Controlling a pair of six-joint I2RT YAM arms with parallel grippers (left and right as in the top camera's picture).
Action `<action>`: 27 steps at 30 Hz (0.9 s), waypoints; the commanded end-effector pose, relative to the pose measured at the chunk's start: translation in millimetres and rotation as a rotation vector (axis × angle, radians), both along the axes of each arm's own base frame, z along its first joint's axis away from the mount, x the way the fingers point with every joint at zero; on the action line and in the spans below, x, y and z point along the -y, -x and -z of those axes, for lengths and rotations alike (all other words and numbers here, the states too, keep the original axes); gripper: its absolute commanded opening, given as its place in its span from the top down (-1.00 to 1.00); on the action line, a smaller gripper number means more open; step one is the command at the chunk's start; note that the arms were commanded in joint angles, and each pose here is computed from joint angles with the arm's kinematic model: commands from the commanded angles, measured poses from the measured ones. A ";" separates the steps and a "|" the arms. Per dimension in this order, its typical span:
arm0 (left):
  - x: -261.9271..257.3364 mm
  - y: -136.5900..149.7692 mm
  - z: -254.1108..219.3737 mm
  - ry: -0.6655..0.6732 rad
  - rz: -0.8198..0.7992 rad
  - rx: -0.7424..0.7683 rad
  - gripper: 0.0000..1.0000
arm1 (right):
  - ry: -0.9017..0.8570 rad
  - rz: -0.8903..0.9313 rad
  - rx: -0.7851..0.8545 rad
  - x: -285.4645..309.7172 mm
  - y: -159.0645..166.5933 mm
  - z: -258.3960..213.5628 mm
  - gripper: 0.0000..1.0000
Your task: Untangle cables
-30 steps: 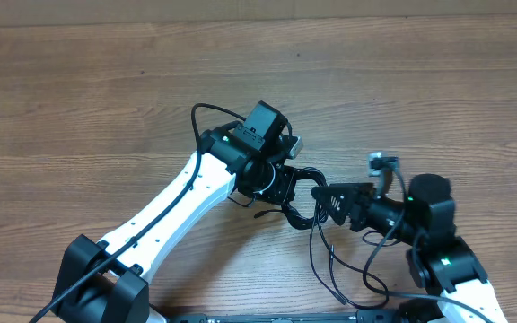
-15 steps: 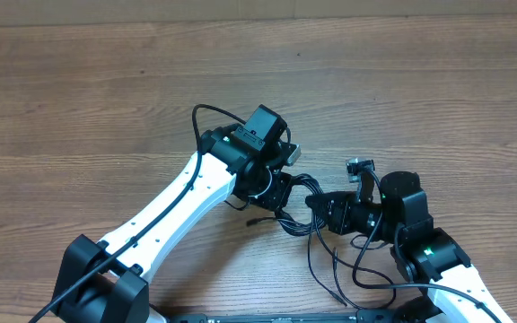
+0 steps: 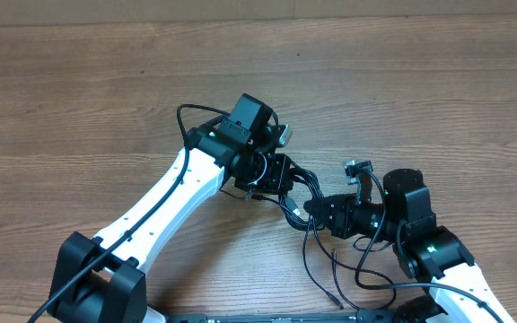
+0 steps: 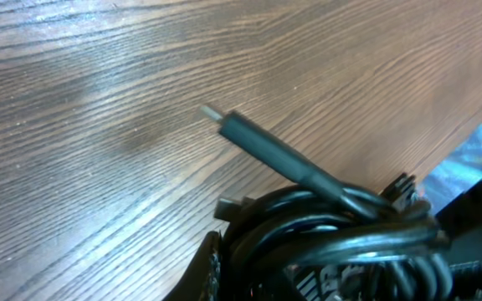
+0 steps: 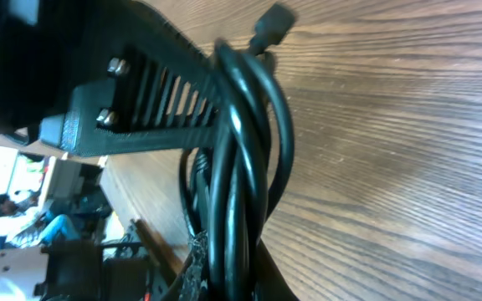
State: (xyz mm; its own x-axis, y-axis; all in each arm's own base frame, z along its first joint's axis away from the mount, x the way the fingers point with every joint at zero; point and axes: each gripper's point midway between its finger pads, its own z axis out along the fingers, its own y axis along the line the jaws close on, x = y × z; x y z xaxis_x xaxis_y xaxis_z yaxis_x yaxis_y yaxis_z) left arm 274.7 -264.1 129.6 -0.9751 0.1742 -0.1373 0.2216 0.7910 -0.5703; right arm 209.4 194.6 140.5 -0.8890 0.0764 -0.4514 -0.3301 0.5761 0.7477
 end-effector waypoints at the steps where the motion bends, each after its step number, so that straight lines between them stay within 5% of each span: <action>1: -51.1 -69.0 0.3 -0.137 -0.311 0.131 0.92 | -0.169 -0.281 -0.057 -23.3 51.3 -19.9 0.92; 13: -47.3 -61.5 2.5 -0.148 -0.297 0.113 0.92 | -0.292 -0.414 0.195 -35.2 48.2 -63.4 0.92; 27: -0.2 24.8 -11.4 0.093 0.413 0.149 0.91 | -0.171 -0.199 0.322 -28.2 0.8 -59.6 0.92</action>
State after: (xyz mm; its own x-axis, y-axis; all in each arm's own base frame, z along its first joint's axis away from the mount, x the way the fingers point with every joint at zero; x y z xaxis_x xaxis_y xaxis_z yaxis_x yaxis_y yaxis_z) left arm 264.0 -256.9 137.3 -0.9133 0.3467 -0.2136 0.4056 0.7289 -0.5515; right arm 208.3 219.9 184.1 -0.7768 0.0181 -0.6295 -0.5810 0.3650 0.7274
